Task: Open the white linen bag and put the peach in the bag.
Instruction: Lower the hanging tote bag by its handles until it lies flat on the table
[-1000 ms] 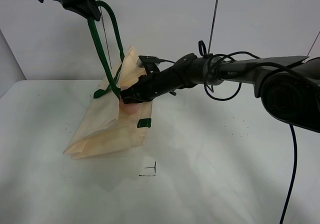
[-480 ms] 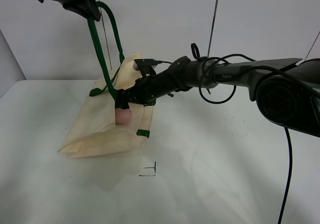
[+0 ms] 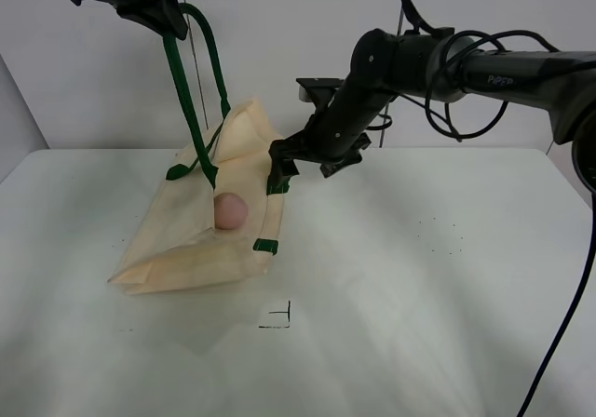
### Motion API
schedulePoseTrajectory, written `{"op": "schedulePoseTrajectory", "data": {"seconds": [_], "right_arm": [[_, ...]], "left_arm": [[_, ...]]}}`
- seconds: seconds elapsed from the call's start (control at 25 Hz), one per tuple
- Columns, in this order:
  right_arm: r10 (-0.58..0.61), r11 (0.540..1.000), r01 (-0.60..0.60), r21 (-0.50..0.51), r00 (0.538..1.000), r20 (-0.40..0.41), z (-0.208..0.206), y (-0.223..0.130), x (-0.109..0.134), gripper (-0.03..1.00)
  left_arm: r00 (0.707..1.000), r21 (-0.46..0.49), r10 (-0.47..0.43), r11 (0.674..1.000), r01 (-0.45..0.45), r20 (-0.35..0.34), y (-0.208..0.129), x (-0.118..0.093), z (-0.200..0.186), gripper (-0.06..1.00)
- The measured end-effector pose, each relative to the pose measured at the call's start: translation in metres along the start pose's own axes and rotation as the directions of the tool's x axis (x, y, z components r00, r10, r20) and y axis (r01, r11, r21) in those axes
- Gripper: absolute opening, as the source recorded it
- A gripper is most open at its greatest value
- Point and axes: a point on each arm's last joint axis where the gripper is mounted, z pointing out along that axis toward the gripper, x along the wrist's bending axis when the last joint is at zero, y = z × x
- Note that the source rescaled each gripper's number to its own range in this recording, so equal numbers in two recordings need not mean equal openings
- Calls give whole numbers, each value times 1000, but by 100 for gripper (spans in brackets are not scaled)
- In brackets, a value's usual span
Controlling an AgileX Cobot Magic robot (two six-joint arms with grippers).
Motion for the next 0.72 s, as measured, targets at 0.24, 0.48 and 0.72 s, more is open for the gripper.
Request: {"op": "schedulePoseTrajectory", "data": {"seconds": [0.24, 0.48, 0.72], "right_arm": [[100, 990, -114, 87, 984, 150, -14, -8, -45, 100], [231, 963, -257, 86, 943, 240, -36, -22, -121, 100], [384, 899, -429, 91, 871, 306, -64, -53, -197, 100]], "left_arm": [[1000, 0, 0, 1000, 0, 0, 0, 0, 0, 0], [1000, 0, 0, 1000, 0, 0, 0, 0, 0, 0], [1000, 0, 0, 1000, 0, 0, 0, 0, 0, 0]]}}
